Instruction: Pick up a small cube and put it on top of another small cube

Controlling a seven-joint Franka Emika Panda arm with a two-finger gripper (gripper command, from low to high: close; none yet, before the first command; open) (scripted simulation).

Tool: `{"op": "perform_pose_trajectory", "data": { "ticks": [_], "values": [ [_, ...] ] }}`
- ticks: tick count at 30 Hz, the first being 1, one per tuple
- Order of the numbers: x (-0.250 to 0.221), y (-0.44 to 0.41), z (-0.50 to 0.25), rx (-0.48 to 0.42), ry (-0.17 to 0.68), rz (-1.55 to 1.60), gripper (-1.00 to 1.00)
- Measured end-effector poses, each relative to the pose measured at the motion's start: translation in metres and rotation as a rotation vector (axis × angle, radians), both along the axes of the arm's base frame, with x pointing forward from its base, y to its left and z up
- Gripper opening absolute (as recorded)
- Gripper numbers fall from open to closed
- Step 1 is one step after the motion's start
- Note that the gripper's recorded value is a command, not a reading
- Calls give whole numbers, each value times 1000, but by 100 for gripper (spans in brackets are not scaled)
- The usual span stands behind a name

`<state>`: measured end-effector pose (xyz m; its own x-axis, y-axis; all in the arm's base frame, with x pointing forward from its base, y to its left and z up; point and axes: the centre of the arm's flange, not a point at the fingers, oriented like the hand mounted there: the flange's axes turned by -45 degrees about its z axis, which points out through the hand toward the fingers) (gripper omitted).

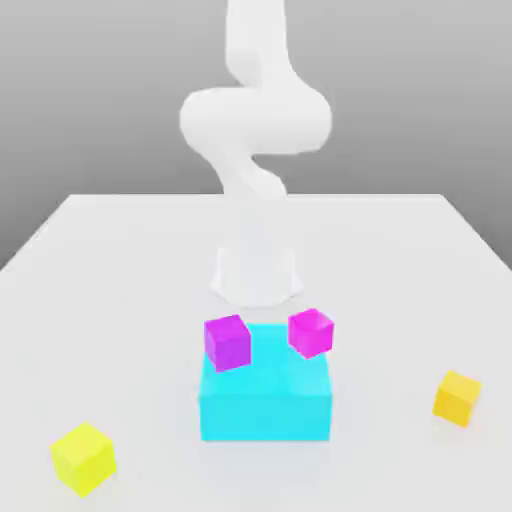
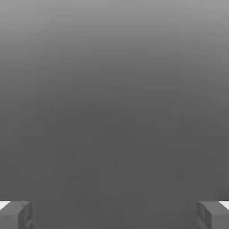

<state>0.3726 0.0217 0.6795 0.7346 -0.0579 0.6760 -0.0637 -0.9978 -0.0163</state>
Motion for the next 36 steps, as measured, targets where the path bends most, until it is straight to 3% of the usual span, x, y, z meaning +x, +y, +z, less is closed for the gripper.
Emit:
{"op": "perform_pose_trajectory", "data": {
  "ticks": [8, 17, 25, 36],
  "values": [
    [63, 65, -116, 26, 166, -157, 0],
    [83, 131, -256, 64, 326, -298, 0],
    [55, 190, -371, 121, 470, -397, 0],
    [-33, 259, -483, 240, 694, -539, 0]
  ]
}}
